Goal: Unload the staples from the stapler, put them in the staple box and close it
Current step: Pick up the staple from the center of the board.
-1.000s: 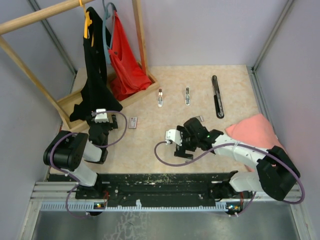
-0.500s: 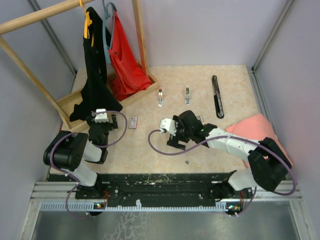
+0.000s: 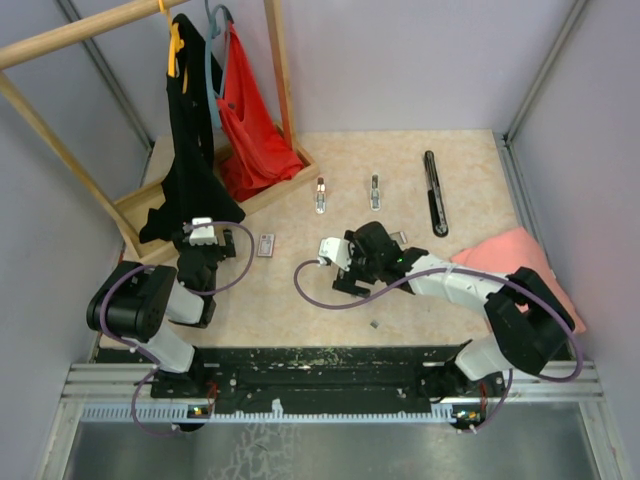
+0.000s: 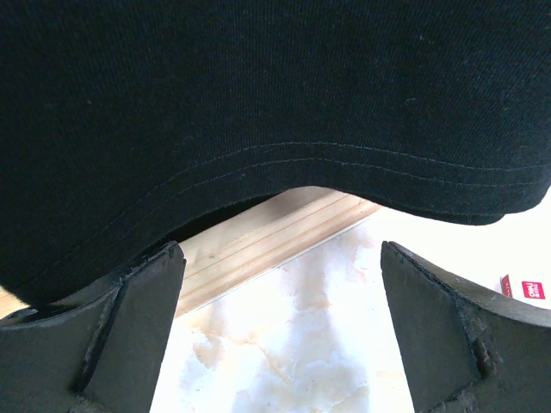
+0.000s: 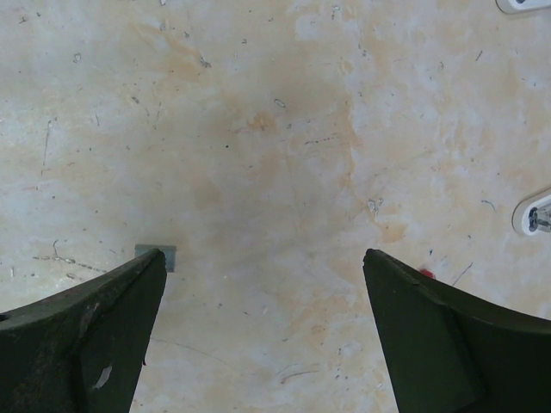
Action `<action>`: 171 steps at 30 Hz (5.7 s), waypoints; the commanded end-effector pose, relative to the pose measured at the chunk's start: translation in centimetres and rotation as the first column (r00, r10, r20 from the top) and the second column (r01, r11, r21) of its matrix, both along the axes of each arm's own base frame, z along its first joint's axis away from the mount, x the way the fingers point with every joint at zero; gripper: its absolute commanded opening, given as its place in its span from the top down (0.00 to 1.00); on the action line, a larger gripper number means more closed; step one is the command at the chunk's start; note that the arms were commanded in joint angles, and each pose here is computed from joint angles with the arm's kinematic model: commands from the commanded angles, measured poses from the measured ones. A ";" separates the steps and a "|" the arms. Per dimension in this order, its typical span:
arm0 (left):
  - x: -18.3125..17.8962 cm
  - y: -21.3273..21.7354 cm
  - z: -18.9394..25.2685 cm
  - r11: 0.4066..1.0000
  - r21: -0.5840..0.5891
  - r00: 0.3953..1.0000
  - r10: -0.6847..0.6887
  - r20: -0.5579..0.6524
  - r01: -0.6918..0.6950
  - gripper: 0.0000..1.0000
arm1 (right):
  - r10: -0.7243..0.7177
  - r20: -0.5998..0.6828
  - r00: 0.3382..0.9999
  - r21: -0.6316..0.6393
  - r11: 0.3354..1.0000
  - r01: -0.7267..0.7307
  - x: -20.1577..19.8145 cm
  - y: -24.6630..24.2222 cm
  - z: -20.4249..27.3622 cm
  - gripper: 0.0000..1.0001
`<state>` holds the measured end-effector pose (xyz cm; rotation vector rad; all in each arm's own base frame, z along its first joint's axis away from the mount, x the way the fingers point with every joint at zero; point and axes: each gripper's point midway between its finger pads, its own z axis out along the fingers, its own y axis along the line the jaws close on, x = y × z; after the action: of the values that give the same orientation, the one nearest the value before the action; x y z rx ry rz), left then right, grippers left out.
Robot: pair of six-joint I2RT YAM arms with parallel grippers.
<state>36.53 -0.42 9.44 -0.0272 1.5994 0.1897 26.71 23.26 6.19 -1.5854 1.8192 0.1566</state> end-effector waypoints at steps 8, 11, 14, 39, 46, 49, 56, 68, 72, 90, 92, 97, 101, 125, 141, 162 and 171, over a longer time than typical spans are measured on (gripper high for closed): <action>0.5 0.0 0.9 1.000 -0.022 0.999 0.004 0.035 -0.003 0.00 | 0.029 0.084 0.996 0.008 1.000 -0.029 1.5 1.0 2.2 0.03; 0.5 0.0 0.9 1.000 -0.022 0.999 0.005 0.035 -0.004 0.00 | 0.016 0.129 0.992 0.014 1.000 -0.018 2.3 1.0 3.5 0.03; 0.5 0.0 0.9 1.000 -0.023 0.999 0.003 0.035 -0.003 0.00 | -0.027 0.184 0.983 0.038 0.999 0.020 3.3 0.9 5.0 0.02; 0.5 0.0 0.9 1.000 -0.022 0.999 0.004 0.036 -0.003 0.00 | 0.045 0.029 0.999 0.192 0.980 -0.050 2.1 3.8 5.2 0.01; 0.5 0.0 0.9 1.000 -0.022 0.999 0.004 0.035 -0.004 0.00 | 0.048 0.015 0.999 0.110 0.993 -0.049 1.8 3.6 3.3 0.01; 0.5 0.0 0.9 1.000 -0.022 0.999 0.003 0.036 -0.003 0.00 | 0.046 0.015 0.999 0.084 0.995 -0.047 1.7 3.4 2.7 0.01; 0.5 0.0 0.9 1.000 -0.022 0.999 0.004 0.035 -0.003 0.00 | 0.028 0.005 1.000 -0.009 1.000 -0.027 1.6 2.7 0.5 0.01; 0.5 0.0 0.9 1.000 -0.023 0.999 0.003 0.034 -0.003 0.00 | 0.061 0.027 0.998 -0.117 0.991 -0.057 0.4 1.9 -1.6 0.01; 0.5 0.0 0.9 1.000 -0.023 0.999 0.004 0.036 -0.003 0.00 | 0.063 0.039 0.997 -0.142 0.988 -0.057 0.7 2.3 -1.7 0.01; 0.5 0.0 0.9 1.000 -0.023 0.999 0.004 0.035 -0.004 0.00 | 0.141 0.043 0.989 -0.198 0.972 -0.130 -0.6 2.1 -1.6 0.01; 0.5 0.0 0.9 1.000 -0.022 0.999 0.005 0.034 -0.004 0.00 | 0.165 0.029 0.986 -0.182 0.971 -0.157 -1.3 2.1 -1.6 0.01; 0.5 0.0 0.9 1.000 -0.022 0.999 0.004 0.034 -0.003 0.00 | 0.221 -0.010 0.975 -0.197 0.956 -0.219 -2.4 1.7 -1.6 0.01; 0.5 0.0 0.9 1.000 -0.023 0.999 0.005 0.035 -0.004 0.00 | 0.262 -0.034 0.964 -0.203 0.943 -0.264 -3.4 1.3 -2.2 0.01; 0.5 0.0 0.9 1.000 -0.023 0.999 0.004 0.035 -0.003 0.00 | 0.312 -0.084 0.946 -0.314 0.893 -0.322 -4.2 -0.9 -3.0 0.01; 0.5 0.0 0.9 1.000 -0.023 0.999 0.004 0.035 -0.004 0.00 | 0.193 0.018 0.981 -0.299 0.937 -0.179 -1.5 -1.7 -2.2 0.01; 0.5 0.0 0.9 1.000 -0.022 0.999 0.005 0.035 -0.004 0.00 | 0.098 0.034 0.995 -0.254 0.963 -0.086 0.2 -0.6 -3.6 0.01; 0.5 0.0 0.9 1.000 -0.023 0.999 0.005 0.034 -0.005 0.00 | 0.082 0.042 0.996 -0.276 0.959 -0.068 0.5 -1.0 -3.3 0.01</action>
<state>36.53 -0.41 9.44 -0.0275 1.5994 0.1900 27.44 23.29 3.83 -1.8044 1.7419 -0.0820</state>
